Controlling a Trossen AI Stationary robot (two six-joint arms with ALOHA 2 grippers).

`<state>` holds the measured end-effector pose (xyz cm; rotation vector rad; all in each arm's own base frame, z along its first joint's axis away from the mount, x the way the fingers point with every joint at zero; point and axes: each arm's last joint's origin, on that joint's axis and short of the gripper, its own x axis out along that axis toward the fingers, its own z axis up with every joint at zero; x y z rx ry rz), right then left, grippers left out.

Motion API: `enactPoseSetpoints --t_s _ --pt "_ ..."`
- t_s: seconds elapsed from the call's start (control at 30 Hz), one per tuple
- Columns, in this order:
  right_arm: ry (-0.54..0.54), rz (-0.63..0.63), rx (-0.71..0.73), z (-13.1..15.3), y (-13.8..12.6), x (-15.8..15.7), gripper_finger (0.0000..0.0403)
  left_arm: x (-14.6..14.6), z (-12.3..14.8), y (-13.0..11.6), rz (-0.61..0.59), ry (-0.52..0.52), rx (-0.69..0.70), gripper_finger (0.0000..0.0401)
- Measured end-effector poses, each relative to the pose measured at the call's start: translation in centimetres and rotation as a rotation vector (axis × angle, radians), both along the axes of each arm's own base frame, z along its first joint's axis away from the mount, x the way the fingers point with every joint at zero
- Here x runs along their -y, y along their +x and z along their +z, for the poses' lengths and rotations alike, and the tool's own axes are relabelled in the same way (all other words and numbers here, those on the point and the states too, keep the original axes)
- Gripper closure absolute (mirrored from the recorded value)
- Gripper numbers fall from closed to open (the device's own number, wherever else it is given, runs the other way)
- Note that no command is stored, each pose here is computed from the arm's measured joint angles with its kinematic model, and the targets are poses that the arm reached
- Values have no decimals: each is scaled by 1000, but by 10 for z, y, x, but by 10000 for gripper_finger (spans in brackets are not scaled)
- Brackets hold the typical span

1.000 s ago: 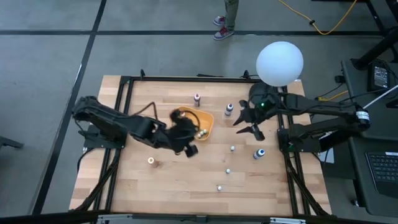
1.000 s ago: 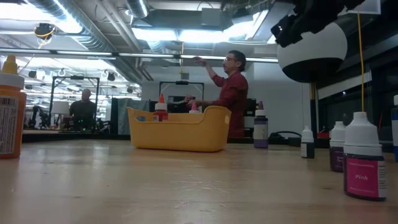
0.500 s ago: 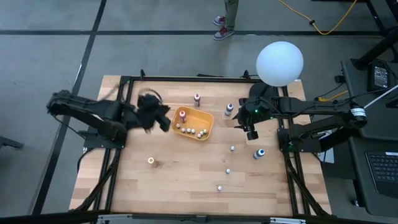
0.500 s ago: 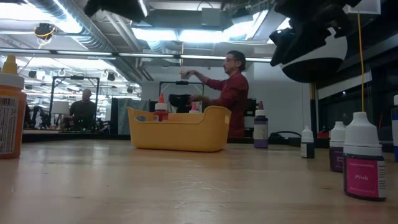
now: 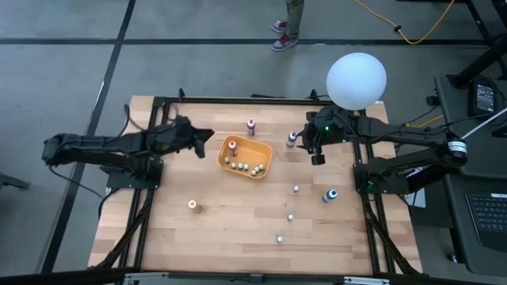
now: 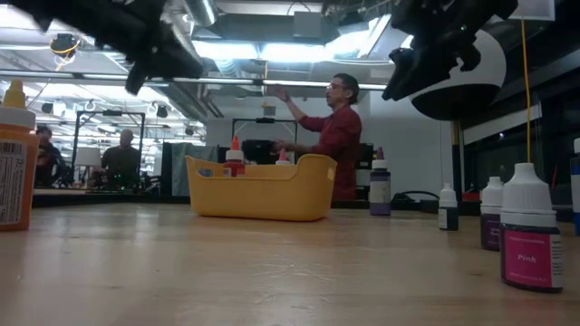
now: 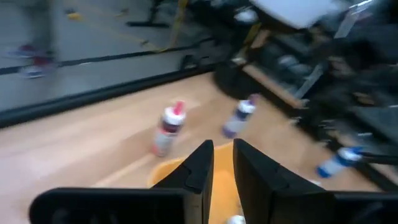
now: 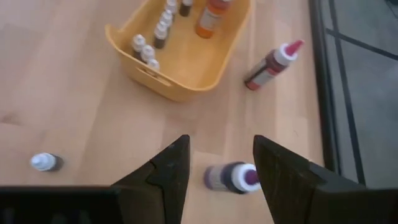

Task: Pick & Place food coloring
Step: Put the small black food coloring bottle into the yellow bin

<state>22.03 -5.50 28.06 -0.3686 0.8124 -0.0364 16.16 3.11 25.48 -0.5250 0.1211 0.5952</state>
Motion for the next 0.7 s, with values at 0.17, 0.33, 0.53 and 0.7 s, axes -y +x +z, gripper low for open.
enactPoseSetpoints --t_s 0.17,0.33,0.53,0.7 --pt "-12 -30 17 1 -1 8 226 7 -38 -24 -83 13 186 345" --pt "-24 -43 59 4 1 12 226 10 -53 -47 -182 84 321 345" --pt "-24 -48 63 5 1 13 226 7 -67 -69 -233 184 452 345" --pt "-23 -49 62 5 1 13 226 3 -72 -69 -300 182 398 345"
